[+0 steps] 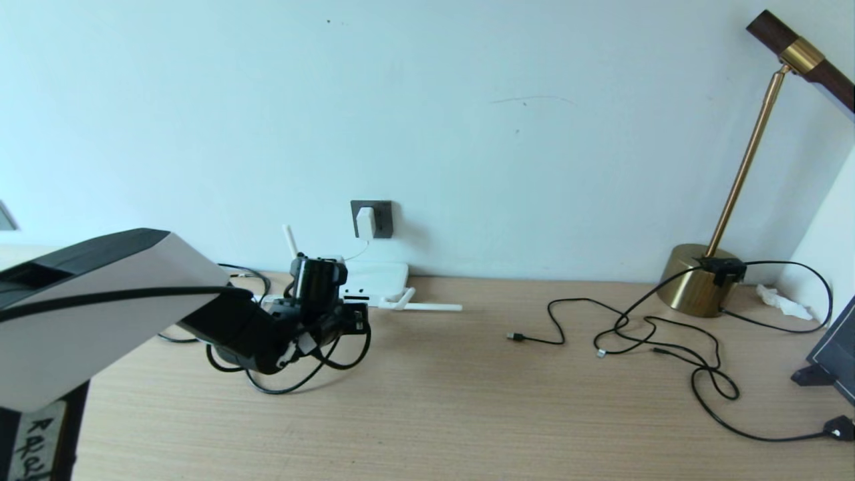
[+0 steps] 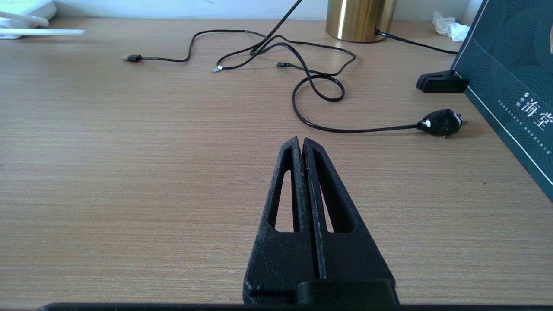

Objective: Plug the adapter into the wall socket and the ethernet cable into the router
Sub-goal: Align cable and router interface

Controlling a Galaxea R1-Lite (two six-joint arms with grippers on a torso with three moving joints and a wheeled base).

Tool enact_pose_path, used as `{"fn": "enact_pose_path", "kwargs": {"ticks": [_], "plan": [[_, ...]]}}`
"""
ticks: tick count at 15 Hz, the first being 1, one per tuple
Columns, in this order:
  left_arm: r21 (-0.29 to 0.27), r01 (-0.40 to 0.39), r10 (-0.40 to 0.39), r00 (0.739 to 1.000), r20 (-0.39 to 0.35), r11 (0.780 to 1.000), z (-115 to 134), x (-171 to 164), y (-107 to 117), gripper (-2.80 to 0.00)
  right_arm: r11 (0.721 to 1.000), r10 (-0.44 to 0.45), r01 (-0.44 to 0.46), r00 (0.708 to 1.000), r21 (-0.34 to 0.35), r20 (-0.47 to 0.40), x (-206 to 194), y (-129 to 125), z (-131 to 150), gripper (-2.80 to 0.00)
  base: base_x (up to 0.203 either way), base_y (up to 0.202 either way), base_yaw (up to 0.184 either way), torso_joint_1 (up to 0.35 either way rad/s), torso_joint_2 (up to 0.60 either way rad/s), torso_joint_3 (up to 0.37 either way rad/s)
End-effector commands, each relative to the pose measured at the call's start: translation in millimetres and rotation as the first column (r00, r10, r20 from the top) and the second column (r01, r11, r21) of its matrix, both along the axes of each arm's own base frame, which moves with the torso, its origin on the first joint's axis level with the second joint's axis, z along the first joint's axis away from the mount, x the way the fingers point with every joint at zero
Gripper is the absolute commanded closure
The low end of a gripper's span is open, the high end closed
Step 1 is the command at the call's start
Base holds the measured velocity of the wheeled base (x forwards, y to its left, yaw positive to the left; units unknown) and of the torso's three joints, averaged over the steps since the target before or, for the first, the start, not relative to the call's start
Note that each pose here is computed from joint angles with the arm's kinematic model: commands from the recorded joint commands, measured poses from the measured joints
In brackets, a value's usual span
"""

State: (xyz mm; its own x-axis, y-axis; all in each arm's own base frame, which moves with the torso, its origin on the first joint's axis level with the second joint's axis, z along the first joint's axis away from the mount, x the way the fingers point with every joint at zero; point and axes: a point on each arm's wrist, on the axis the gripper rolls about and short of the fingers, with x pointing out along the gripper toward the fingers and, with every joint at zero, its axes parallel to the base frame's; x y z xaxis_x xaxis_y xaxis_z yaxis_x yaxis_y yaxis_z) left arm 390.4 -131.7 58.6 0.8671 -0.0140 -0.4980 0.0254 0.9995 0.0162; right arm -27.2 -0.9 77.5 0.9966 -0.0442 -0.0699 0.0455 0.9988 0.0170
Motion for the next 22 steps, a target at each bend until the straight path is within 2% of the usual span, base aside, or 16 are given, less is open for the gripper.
{"fn": "enact_pose_path", "kwargs": {"ticks": [1,3,22], "plan": [[-0.004,-0.014,0.014,1.000,0.011,1.000,2.3,3.7,6.4,0.00,1.000,-0.002,0.002,1.000,0.000,-0.002,0.1,0.0,-0.2,0.00,0.000,0.000,0.000,0.000,0.00,0.000],[-0.026,0.024,-0.023,1.000,0.011,0.999,6.3,3.1,6.5,0.00,1.000,-0.002,0.002,1.000,0.000,-0.002,0.1,0.0,-0.2,0.00,0.000,0.000,0.000,0.000,0.00,0.000],[-0.024,0.032,-0.032,0.999,-0.001,0.999,-4.1,7.8,0.2,0.00,1.000,-0.002,0.002,1.000,0.000,-0.001,0.1,0.0,-0.1,0.00,0.000,0.000,0.000,0.000,0.00,0.000]]}}
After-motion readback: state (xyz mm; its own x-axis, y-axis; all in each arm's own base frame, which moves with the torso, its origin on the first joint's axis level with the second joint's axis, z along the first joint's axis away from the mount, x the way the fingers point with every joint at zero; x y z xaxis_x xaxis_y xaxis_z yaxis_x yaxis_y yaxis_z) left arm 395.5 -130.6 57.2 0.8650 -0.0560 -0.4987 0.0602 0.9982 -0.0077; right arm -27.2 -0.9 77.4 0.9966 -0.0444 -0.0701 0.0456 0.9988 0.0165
